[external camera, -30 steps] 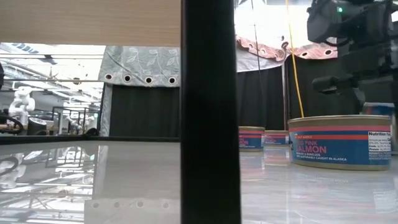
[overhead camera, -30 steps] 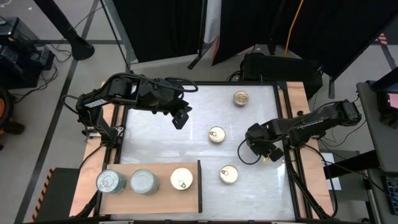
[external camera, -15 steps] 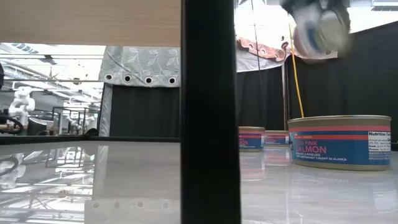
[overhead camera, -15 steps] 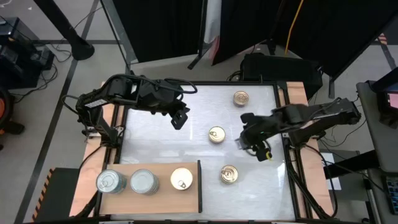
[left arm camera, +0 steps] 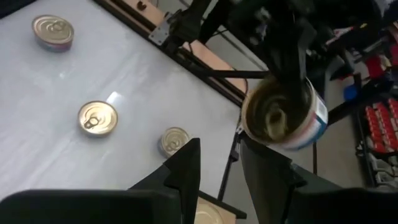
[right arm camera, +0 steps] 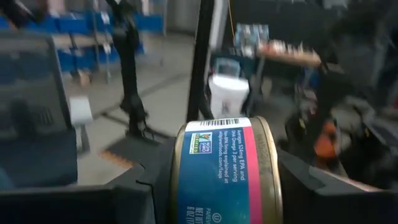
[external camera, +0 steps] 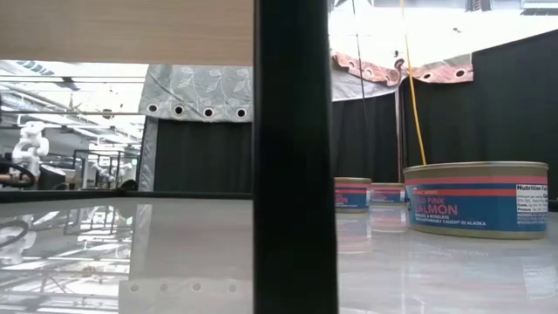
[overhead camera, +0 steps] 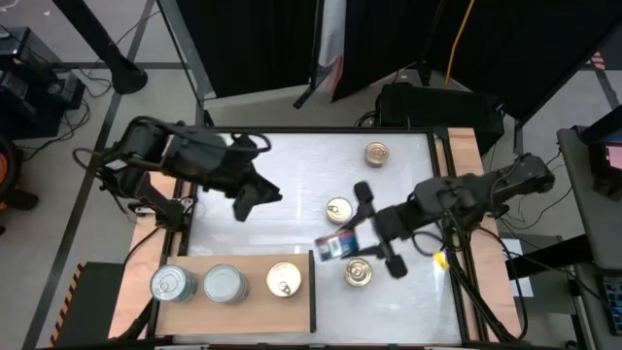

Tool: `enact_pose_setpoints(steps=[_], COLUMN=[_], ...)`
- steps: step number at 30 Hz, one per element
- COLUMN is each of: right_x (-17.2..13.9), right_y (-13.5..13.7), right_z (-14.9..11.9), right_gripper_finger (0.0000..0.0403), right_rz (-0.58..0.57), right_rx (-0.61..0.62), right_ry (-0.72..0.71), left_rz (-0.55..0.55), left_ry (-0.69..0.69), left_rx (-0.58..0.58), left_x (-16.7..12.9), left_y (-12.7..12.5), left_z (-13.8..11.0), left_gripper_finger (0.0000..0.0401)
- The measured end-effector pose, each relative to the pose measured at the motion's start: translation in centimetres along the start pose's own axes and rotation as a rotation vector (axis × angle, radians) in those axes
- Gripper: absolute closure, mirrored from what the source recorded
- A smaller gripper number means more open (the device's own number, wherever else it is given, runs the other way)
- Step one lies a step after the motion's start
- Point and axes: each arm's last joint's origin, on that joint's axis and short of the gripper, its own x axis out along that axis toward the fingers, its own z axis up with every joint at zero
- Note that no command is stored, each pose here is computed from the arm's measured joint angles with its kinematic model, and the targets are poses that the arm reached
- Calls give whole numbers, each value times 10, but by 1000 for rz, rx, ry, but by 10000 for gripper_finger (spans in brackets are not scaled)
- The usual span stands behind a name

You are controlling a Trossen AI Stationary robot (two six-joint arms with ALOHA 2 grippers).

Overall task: Stack canned seafood by type on shelf
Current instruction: Stack the blue pink tuna can on top of the blue pink tuna can on the shelf

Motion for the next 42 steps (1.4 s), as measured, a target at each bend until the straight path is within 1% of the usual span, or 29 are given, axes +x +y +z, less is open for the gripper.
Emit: enact_pose_setpoints(steps=[4, 7, 9, 10, 13, 15, 18, 20, 23, 27, 35, 39, 42], right_x=[30, 53, 68, 75, 96, 108, 126, 136, 148, 156, 155, 160, 166], right_y=[13, 22, 28, 31, 39, 41, 42, 44, 47, 51, 50, 47, 46], right_z=[-6, -15, -18, -18, -16, -17, -23, -29, -40, -53, -64, -71, -79], right_gripper_finger=[224, 223, 223, 223, 223, 223, 223, 223, 223, 223, 222, 222, 222], right_rz=[32, 54, 57, 40, -16, -41, -60, -50, -43, -34, -12, -14, -11], right_rx=[-38, -101, -164, -206, -378, -486, -610, -678, -756, -794, -798, -786, -802], right_ry=[-80, -82, -61, -52, -41, -6, 80, 135, 213, 300, 400, 421, 437], left_rz=[16, 34, 30, 24, 1, -26, -69, -88, -97, -110, -117, -105, -106], left_ry=[-3, -14, -21, -27, -40, -42, -43, -37, -32, -21, -8, 0, 5], left_rx=[20, 22, -1, -18, -90, -109, -128, -144, -137, -123, -74, -62, -55], left_x=[-5, -10, -16, -20, -27, -31, -41, -46, -47, -49, -48, -49, -49], left_y=[-4, -3, -1, -1, -1, -3, -6, -8, -11, -15, -21, -21, -22], left_z=[-7, -8, -8, -8, -8, -9, -12, -14, -18, -22, -29, -32, -33], left_gripper_finger=[280, 280, 280, 280, 280, 280, 280, 280, 280, 280, 280, 280, 280])
